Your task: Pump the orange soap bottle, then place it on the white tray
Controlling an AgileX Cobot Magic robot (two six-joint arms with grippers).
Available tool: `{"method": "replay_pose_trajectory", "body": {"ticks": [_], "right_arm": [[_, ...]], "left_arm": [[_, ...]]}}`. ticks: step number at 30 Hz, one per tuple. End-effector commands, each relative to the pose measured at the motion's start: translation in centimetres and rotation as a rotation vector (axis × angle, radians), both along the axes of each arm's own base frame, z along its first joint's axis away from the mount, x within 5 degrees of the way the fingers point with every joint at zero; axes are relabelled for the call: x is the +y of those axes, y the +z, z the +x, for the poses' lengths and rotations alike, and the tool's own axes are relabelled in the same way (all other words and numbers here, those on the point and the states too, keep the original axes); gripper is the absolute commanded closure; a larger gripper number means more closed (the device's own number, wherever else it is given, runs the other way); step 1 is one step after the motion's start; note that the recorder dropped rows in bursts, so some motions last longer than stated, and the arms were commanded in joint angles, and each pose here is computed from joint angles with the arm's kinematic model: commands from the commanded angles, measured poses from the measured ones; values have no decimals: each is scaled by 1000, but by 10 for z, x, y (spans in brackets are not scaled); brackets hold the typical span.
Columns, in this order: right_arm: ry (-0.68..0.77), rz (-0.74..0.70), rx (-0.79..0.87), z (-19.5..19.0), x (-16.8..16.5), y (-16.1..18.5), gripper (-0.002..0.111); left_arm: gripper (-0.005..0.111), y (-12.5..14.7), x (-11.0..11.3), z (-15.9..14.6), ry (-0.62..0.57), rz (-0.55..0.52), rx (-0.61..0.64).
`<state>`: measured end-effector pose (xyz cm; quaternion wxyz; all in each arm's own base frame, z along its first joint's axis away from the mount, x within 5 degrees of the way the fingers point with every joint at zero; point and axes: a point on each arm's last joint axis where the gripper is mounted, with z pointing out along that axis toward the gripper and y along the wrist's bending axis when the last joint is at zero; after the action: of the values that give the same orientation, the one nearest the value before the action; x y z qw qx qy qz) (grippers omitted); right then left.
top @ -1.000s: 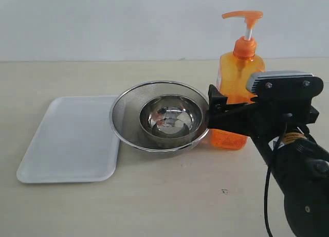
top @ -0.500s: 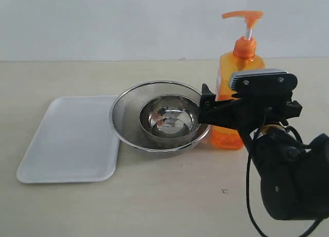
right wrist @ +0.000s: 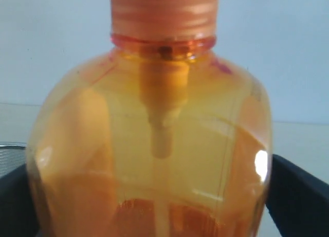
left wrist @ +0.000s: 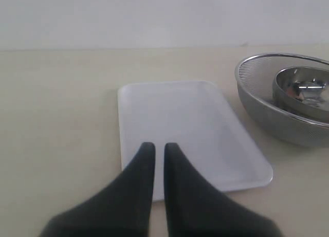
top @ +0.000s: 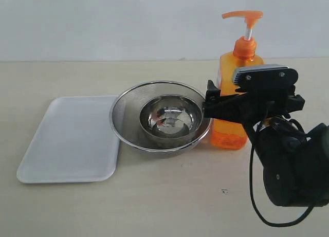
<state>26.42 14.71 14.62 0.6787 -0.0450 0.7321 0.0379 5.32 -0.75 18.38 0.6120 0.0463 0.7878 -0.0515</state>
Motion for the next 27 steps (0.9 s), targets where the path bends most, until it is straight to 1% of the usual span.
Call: {"method": "replay_pose_trajectory", "body": {"ticks": [1,3,4,6,7,8,9,10,11,12,15,18,24,27], "right_arm": [[-5,2,-18,3,-1,2,5],[-10,4,-17,3,-1,2,7],[-11,-3,-17,3,-1,2,10],[-15,-13,-17,3,-2,2,26],[-15,-14,-17,3,-2,2,51],[-7,-16,-18,3,-1,2,65],[6,-20,-21,3,0,2,93],[8,-20,-22,3,0,2,104],[8,-24,-22,3,0,2,108],[9,-42,-24,3,0,2,108],[8,-201,-42,3,-1,3,108],[4,-294,-50,3,-2,3,108],[4,-408,-59,3,-3,3,108],[-4,-428,-57,3,-3,3,108]], "left_arm": [[100,0,0,0,2,-4,-5],[100,0,0,0,2,-4,-5],[100,0,0,0,2,-4,-5],[100,0,0,0,2,-4,-5],[100,0,0,0,2,-4,-5],[100,0,0,0,2,-4,-5],[100,0,0,0,2,-4,-5],[100,0,0,0,2,-4,-5],[100,0,0,0,2,-4,-5],[100,0,0,0,2,-4,-5],[100,0,0,0,2,-4,-5],[100,0,0,0,2,-4,-5],[100,0,0,0,2,-4,-5],[100,0,0,0,2,-4,-5]]}}
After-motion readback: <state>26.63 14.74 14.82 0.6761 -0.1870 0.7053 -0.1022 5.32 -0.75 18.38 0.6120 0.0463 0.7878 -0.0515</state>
